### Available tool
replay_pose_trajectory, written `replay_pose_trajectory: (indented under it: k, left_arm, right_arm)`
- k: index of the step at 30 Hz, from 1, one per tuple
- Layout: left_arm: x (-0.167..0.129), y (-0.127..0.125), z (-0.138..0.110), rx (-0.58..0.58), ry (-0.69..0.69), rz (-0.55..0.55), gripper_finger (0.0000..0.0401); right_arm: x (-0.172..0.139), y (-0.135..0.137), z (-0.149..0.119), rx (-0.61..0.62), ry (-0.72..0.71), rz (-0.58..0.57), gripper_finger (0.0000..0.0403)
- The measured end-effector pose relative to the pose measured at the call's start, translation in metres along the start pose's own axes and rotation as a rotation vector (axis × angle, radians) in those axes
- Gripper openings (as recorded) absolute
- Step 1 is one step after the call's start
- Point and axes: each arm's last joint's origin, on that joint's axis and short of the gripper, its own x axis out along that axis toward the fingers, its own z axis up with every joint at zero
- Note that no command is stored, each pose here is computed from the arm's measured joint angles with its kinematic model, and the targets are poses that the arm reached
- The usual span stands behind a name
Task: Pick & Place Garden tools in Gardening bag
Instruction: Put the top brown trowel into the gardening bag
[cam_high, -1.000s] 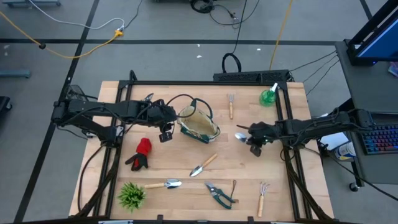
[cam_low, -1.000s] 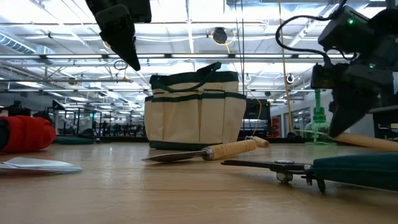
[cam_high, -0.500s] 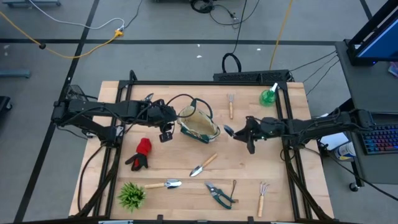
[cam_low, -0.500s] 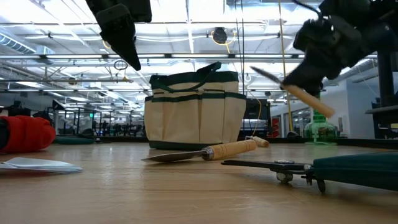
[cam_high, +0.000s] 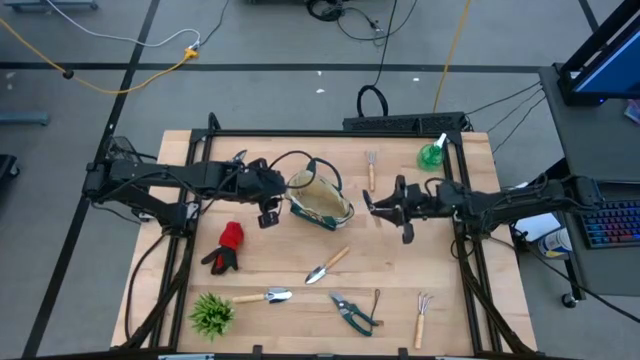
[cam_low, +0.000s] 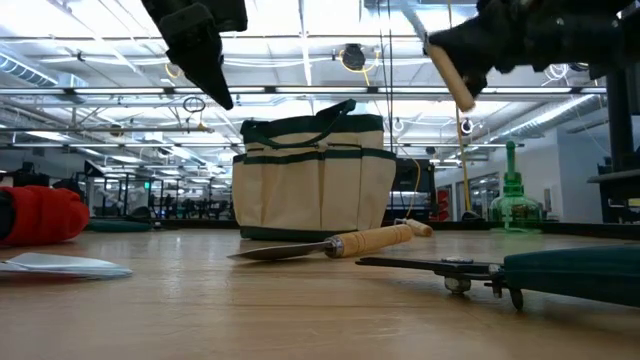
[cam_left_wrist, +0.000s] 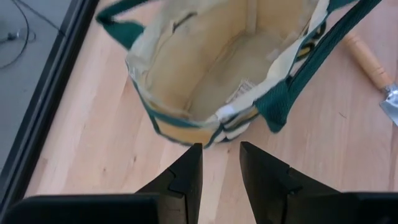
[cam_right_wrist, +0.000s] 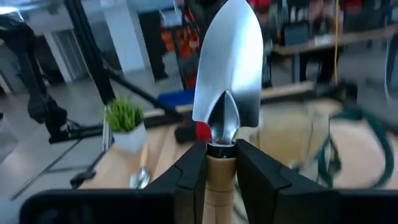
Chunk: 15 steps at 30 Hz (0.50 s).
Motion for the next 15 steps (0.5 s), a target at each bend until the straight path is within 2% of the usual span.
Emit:
replay_pose_trajectory:
  k: [7,15]
  left_arm:
    - [0.000,-0.001,0.011,0.109,-0.109,0.000,0.0113]
    - [-0.005,-0.001,0.030,0.336,-0.309,0.043,0.0113]
  right_arm:
    - [0.002,-0.005,0.003,-0.041,-0.057,-0.152,0.0062]
    - [0.007,-0.015,0.002,0.156,-0.093,-0.183,0.0067]
